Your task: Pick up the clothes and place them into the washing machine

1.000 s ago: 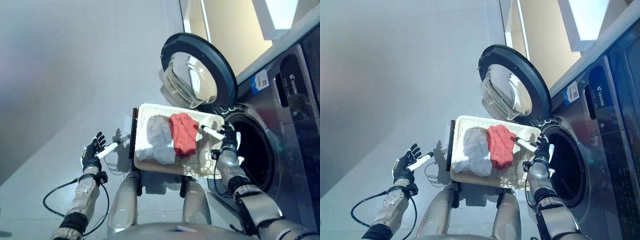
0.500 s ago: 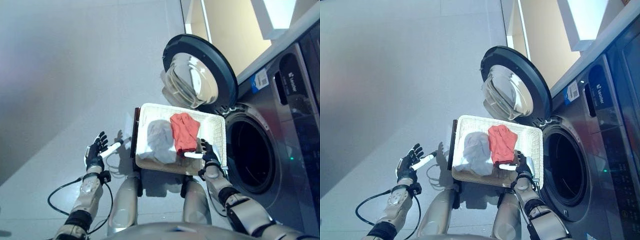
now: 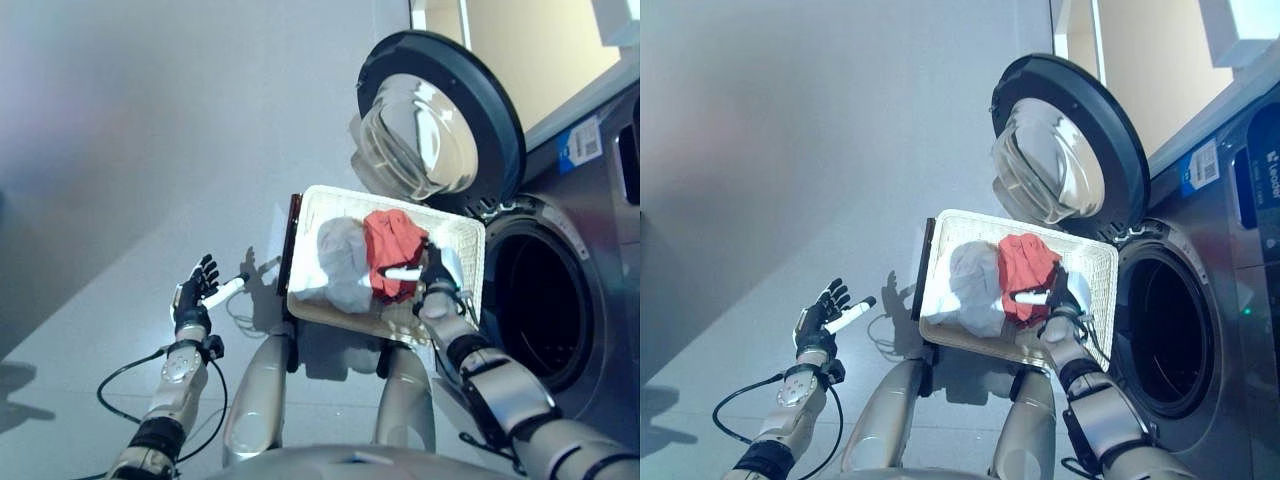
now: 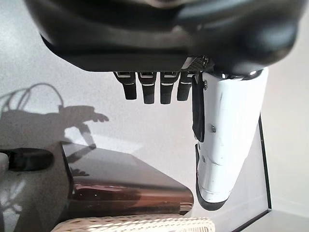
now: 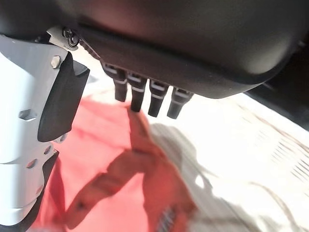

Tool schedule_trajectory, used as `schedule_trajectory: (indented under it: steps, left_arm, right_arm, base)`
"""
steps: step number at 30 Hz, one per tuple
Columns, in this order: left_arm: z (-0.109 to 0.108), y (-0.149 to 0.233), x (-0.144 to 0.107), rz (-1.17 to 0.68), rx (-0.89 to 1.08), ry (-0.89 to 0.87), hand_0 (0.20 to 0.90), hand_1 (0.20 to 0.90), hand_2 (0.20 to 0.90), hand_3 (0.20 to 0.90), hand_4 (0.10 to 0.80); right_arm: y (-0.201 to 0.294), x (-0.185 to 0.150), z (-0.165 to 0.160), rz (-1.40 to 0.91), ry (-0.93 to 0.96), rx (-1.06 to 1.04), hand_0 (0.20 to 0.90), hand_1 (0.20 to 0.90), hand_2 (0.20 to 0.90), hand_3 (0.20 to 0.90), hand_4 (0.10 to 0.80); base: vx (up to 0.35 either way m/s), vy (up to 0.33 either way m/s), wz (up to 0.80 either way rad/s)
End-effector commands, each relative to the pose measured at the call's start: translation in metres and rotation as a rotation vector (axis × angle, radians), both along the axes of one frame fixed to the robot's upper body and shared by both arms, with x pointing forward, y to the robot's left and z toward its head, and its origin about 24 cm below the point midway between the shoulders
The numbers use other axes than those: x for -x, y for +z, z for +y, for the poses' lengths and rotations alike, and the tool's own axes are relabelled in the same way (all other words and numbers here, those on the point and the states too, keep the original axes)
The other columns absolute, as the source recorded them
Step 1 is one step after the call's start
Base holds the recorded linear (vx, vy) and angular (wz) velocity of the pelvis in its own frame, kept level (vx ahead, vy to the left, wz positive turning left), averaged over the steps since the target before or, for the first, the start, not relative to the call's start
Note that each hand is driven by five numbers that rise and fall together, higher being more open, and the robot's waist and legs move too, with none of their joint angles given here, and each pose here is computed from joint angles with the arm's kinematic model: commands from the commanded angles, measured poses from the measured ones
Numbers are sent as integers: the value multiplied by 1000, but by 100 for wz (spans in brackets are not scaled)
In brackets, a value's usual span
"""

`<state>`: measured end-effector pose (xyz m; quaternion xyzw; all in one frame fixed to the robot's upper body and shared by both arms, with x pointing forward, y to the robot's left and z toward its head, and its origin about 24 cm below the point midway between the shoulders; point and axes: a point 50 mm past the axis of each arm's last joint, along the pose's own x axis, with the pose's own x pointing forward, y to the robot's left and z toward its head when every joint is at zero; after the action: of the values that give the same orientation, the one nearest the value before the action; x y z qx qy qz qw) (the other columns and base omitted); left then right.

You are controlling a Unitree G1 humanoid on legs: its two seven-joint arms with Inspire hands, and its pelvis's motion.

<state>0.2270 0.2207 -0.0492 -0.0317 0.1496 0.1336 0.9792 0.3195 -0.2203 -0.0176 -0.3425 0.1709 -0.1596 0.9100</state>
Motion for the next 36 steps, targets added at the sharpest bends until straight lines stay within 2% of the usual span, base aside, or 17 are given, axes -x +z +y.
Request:
schedule_trajectory:
  steps: [1,9,22,35,36]
  left_arm:
    - [14,28,-3,-155,-75,-8,900,900,900,900,800]
    - [19,41,1,-212,-66,-21,900,900,900,900,800]
    - [15,55,5,-264,-43,-86,900,900,900,900,800]
    - [15,52,9,-248,-40,-125,900,900,900,900,800]
    - [14,53,10,-249,-40,-131,900,900,900,900,800]
  right_arm:
    - [6,0,-10,-16,34,146,900,900,900,900,800]
    - [14,-4,-28,40,-9,291,900,900,900,900,800]
    - [36,-21,-35,33,-12,326,900,900,900,900,800]
    - [31,-23,-22,85,74,407,900,900,900,900,800]
    - [31,-24,-22,93,79,418,702,702,702,702,659]
  base:
    - [-20,0,7]
    - [-15,9,7]
    - [-18,10,-1]
    - [10,-4,0]
    - [69,-19,2]
